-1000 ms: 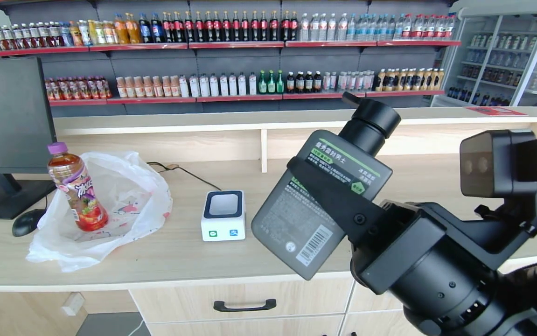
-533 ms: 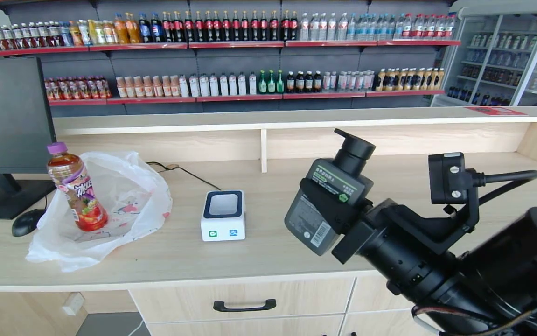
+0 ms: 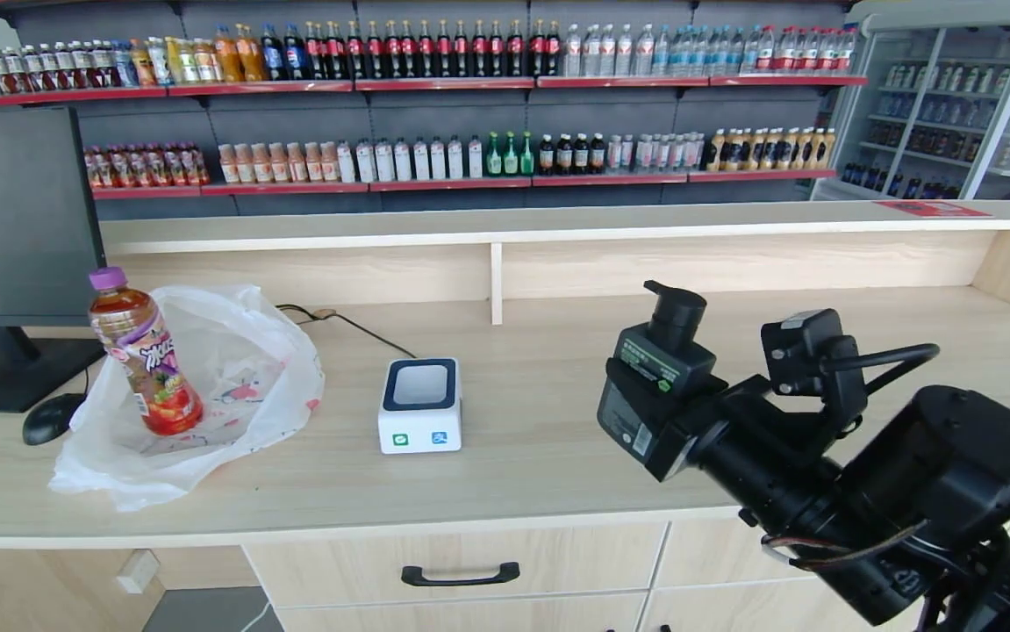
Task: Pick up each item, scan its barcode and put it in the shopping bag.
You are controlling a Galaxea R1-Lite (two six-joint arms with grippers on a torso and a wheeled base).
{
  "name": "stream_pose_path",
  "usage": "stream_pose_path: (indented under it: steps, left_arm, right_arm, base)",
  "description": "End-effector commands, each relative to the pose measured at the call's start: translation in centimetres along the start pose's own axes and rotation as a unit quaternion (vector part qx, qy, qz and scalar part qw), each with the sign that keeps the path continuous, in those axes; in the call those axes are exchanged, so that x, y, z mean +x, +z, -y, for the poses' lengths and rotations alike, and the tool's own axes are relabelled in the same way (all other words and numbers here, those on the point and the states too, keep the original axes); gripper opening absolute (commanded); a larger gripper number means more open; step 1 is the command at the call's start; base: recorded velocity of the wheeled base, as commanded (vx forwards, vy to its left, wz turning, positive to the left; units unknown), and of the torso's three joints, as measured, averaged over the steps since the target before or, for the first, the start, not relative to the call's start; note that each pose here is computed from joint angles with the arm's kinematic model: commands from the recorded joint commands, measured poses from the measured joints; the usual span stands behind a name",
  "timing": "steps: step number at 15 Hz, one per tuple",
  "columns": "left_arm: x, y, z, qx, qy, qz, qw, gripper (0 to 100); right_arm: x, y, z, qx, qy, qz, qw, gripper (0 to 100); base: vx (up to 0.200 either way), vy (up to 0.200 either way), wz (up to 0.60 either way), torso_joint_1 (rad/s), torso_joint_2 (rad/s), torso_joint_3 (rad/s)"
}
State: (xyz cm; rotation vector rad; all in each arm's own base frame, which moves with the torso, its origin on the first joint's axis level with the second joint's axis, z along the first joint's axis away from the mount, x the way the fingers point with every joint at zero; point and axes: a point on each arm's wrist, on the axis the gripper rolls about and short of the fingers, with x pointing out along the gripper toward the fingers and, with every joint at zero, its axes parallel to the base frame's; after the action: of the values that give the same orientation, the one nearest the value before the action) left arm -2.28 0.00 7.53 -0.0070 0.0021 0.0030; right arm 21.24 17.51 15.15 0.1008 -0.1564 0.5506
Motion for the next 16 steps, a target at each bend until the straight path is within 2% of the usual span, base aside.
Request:
stream_pose_path:
  steps: [1, 9, 16]
  left_arm:
    - [0.0, 0.0, 0.0, 0.000, 0.000, 0.000, 1.0000, 100]
    - [0.0, 0.0, 0.0, 0.000, 0.000, 0.000, 1.0000, 100]
    - [0.0, 0.0, 0.0, 0.000, 0.000, 0.000, 1.0000, 100]
  right_arm:
    - [0.7, -0.5, 2.1, -0.020, -0.038, -0.005, 0.999, 0]
    - [1.1, -0.6, 2.4, -0.026, -0.045, -0.003, 0.999, 0]
    - [1.0, -0.1, 2.6, -0.026, -0.049, 0.004, 0.998, 0]
  base:
    - [0.000, 0.000, 0.00, 0.000, 0.00, 0.000]
    - [0.000, 0.000, 0.00, 0.000, 0.00, 0.000]
    - [0.000, 0.200, 0.00, 0.002, 0.00, 0.002]
